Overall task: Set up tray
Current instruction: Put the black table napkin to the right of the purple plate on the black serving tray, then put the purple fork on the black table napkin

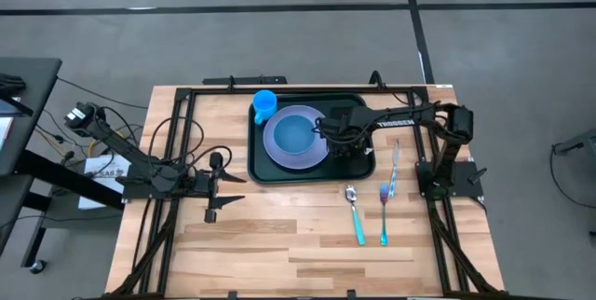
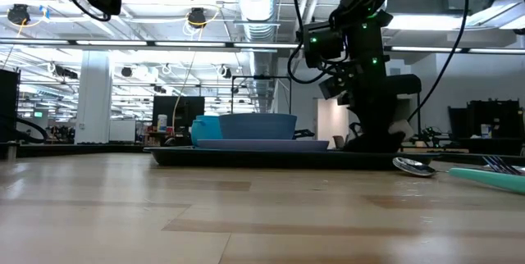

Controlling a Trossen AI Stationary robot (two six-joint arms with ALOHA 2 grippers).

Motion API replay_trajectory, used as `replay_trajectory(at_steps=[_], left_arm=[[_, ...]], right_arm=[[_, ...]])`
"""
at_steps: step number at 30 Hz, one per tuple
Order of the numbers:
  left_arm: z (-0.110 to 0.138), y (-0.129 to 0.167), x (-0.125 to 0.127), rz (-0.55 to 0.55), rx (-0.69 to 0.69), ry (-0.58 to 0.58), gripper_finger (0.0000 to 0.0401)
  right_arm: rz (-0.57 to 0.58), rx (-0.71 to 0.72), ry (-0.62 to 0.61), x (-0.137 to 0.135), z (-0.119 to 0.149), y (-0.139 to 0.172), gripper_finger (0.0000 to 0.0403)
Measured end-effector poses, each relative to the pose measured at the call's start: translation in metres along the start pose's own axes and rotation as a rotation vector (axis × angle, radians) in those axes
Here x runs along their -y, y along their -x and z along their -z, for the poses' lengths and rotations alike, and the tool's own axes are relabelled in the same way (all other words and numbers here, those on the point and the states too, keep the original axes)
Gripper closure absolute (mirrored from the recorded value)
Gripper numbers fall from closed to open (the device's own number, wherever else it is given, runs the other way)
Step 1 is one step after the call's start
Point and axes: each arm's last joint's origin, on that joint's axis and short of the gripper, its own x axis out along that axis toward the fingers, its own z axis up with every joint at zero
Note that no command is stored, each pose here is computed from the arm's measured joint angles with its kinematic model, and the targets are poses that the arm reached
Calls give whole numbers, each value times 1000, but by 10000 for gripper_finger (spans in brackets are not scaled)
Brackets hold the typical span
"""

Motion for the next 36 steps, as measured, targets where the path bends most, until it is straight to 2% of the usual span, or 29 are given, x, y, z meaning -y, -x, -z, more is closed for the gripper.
replay_trajectory(at_steps=[16,23,30,33,36], left_arm=[[0,0,0,0,0,6,221],[-2,0,0,-1,14,15,221],[-15,1,-2,-15,135,41,221],[-21,0,-2,-39,148,-8,221],[-30,-1,-4,-85,142,-43,221]], right_arm=[[-5,-9,-51,-1,1,0,146],[-44,-103,-102,-11,7,1,142],[-239,-249,-255,-31,21,9,142],[-287,-206,-336,-42,25,24,142],[-258,-106,-405,-58,34,51,142]])
